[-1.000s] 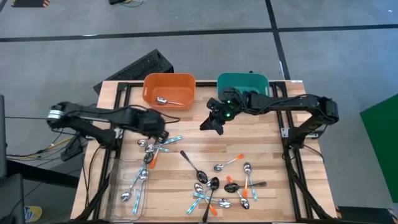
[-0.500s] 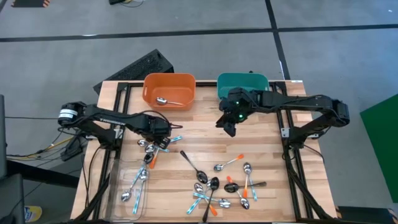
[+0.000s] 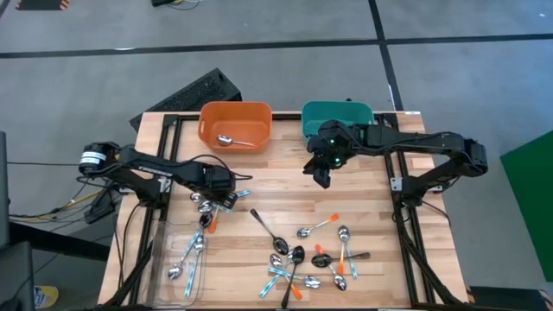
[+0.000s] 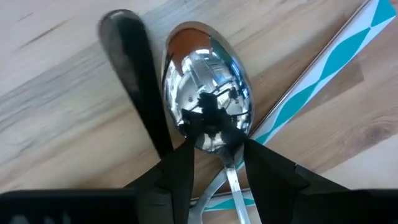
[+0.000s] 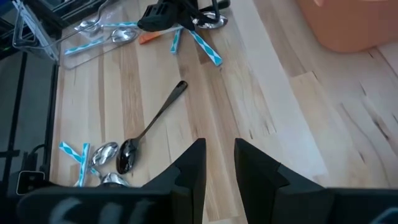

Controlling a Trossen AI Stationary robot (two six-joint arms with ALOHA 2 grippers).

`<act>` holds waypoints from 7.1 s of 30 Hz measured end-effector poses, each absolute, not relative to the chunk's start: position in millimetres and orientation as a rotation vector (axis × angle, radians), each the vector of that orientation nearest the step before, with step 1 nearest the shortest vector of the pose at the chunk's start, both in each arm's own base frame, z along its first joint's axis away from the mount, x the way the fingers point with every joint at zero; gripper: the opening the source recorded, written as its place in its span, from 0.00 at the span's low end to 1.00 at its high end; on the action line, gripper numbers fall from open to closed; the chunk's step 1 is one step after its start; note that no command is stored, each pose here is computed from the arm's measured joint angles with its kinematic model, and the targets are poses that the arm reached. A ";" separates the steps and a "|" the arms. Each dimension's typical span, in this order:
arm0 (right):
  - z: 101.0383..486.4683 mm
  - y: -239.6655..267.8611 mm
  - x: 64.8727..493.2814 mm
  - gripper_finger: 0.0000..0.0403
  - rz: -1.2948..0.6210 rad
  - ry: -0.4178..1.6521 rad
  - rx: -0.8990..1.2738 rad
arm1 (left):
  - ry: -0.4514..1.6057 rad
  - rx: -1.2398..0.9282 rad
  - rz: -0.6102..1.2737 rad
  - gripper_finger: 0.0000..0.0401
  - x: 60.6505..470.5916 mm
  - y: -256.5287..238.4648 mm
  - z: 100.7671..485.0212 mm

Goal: Sort silverware by color (type)
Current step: Put the black spoon into the blue bin, then put the orange spoon into the orange bin

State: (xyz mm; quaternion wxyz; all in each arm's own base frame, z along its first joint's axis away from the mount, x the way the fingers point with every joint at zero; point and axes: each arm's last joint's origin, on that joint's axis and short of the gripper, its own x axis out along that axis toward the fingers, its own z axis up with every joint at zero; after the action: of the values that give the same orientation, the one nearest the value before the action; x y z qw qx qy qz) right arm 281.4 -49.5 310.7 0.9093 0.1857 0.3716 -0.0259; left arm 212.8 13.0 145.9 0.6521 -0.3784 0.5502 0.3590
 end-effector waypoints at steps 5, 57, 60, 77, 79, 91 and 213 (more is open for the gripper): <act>310.7 -49.9 281.4 0.27 -0.046 0.766 0.364 | 1.208 -0.853 0.768 0.31 224.6 13.6 160.8; 309.2 -45.1 281.1 0.27 -0.042 0.788 0.387 | 1.283 -0.885 0.865 0.07 201.6 23.1 140.0; 309.3 -45.2 281.2 0.27 -0.037 0.788 0.373 | 1.255 -0.917 0.828 0.03 210.0 23.1 146.0; 303.2 -50.8 288.7 0.27 -0.043 0.784 0.361 | 0.914 -0.566 0.763 0.02 266.5 36.2 242.6; 303.5 -50.9 289.0 0.27 -0.043 0.780 0.360 | 0.875 -0.533 0.796 0.02 268.6 36.9 248.7; 325.7 -60.1 304.4 0.28 -0.052 0.491 0.380 | 0.347 -0.402 0.580 0.02 310.0 48.1 330.0; 208.4 62.2 255.7 0.43 0.057 1.132 0.122 | 0.767 -0.527 0.385 0.19 253.2 60.2 336.3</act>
State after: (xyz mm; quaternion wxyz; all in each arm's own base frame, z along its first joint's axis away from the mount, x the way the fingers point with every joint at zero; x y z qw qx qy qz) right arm 255.7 62.2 208.4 0.8420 0.0578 0.5356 0.0269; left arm 253.2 60.2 336.3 0.8759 -0.2526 0.3674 0.1845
